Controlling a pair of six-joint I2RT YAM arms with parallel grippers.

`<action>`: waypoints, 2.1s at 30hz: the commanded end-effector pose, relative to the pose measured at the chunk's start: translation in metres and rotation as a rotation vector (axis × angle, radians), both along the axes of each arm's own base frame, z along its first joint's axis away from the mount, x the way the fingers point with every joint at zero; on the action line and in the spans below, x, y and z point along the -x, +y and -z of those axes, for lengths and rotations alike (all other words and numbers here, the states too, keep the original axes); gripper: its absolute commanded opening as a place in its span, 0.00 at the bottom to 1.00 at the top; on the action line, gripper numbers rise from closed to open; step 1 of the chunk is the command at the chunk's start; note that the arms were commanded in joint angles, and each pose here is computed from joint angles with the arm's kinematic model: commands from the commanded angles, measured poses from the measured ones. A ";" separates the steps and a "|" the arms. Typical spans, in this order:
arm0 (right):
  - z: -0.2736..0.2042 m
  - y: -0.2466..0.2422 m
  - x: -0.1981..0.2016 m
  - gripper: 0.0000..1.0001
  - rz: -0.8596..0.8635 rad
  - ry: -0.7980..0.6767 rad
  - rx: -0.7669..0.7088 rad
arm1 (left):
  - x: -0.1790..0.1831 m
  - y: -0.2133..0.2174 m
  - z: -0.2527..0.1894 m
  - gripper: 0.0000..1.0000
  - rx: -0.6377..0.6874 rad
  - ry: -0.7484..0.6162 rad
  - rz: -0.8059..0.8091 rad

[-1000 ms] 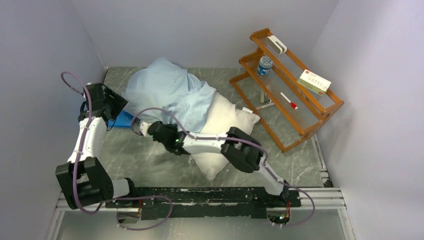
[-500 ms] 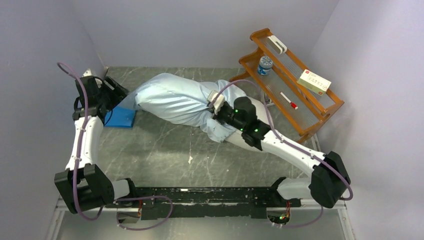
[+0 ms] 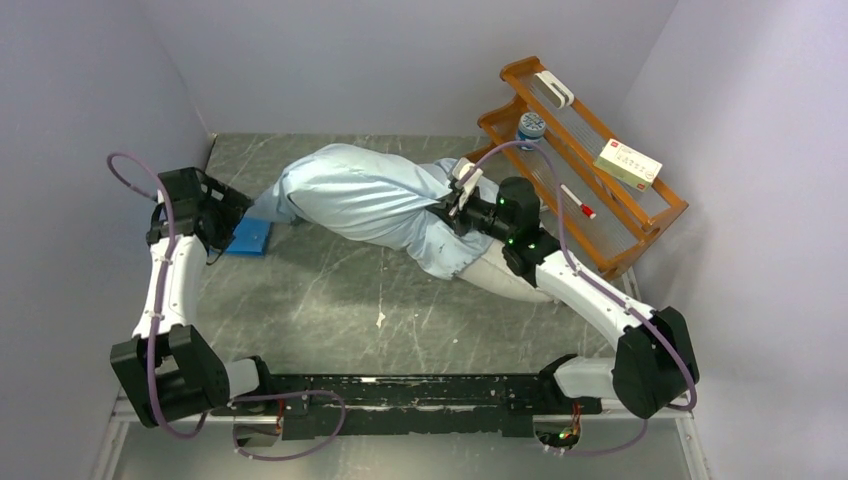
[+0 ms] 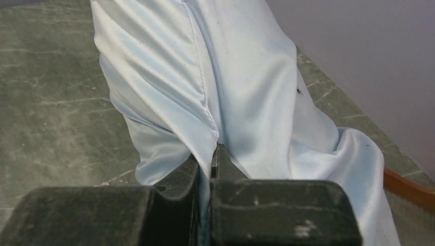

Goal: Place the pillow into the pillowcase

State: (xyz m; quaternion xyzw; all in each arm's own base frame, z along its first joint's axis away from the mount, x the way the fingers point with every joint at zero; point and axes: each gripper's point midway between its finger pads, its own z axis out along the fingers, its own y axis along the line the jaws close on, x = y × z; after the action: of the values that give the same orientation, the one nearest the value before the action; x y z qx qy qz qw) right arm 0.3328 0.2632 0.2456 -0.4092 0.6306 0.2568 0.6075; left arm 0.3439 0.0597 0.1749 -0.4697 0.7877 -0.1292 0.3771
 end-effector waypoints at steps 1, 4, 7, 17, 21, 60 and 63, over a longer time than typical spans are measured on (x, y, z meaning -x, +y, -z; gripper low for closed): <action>-0.021 -0.010 -0.009 0.00 0.042 -0.040 -0.031 | 0.000 0.011 0.018 0.92 0.054 0.042 -0.123; -0.018 -0.010 -0.006 0.00 0.029 -0.028 -0.025 | -0.018 0.007 0.028 0.93 0.152 0.026 -0.137; -0.014 -0.012 -0.003 0.00 0.033 -0.022 -0.030 | -0.036 -0.008 0.043 0.92 0.275 0.034 -0.109; -0.004 -0.004 0.008 0.00 -0.008 0.034 -0.058 | -0.081 -0.042 0.002 0.06 0.340 -0.144 0.019; 0.016 0.006 0.021 0.00 -0.035 0.088 -0.046 | -0.094 -0.016 -0.071 0.05 0.199 -0.248 -0.022; -0.023 0.059 0.082 0.89 0.170 0.478 -0.087 | -0.013 -0.023 -0.162 0.74 -0.501 -0.284 0.151; -0.011 0.024 0.071 0.89 0.322 0.514 -0.099 | -0.014 -0.076 -0.139 0.72 -0.484 -0.236 0.360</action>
State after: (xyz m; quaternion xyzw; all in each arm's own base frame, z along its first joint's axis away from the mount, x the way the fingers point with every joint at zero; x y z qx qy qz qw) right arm 0.2537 0.3299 0.3085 -0.2719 0.7252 0.3472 0.5288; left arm 0.3526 0.0461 0.3278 -0.3194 0.7600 -0.0104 0.5659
